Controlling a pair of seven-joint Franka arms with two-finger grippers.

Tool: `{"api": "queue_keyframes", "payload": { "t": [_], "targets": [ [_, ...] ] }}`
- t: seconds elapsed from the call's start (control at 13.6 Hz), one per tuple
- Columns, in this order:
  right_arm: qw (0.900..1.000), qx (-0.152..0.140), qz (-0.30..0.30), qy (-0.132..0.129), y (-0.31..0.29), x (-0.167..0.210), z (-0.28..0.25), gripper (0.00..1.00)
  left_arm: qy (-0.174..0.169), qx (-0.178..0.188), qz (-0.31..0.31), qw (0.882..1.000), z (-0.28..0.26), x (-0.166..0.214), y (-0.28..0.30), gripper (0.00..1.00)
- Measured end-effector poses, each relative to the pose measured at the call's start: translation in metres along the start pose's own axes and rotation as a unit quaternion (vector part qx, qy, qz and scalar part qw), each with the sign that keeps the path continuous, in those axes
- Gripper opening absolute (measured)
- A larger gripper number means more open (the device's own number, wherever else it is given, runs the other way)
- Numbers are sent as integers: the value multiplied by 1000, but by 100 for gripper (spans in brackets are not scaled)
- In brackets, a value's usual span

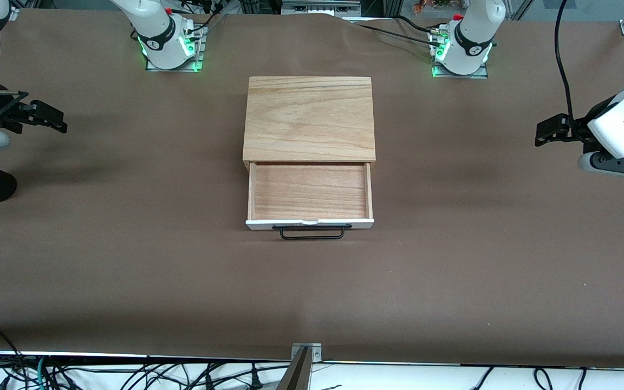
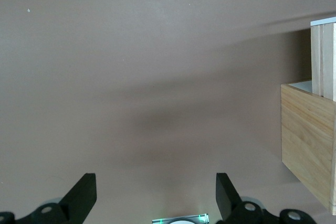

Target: Pull top drawer with both arms simultaneously

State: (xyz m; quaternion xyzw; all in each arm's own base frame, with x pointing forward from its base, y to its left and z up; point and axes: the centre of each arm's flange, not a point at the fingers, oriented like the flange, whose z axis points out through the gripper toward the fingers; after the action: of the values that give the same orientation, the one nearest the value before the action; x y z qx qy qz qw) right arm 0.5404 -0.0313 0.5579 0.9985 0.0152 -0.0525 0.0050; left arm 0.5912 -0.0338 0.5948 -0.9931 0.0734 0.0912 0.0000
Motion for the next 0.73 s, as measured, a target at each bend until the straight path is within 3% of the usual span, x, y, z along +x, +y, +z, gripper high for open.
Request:
{"api": "queue_keyframes", "payload": {
  "t": [0.73],
  "targets": [
    [1000,6,6,3,5,0,-1,100,0,0,0,1000,0,0,0,100]
  ]
}}
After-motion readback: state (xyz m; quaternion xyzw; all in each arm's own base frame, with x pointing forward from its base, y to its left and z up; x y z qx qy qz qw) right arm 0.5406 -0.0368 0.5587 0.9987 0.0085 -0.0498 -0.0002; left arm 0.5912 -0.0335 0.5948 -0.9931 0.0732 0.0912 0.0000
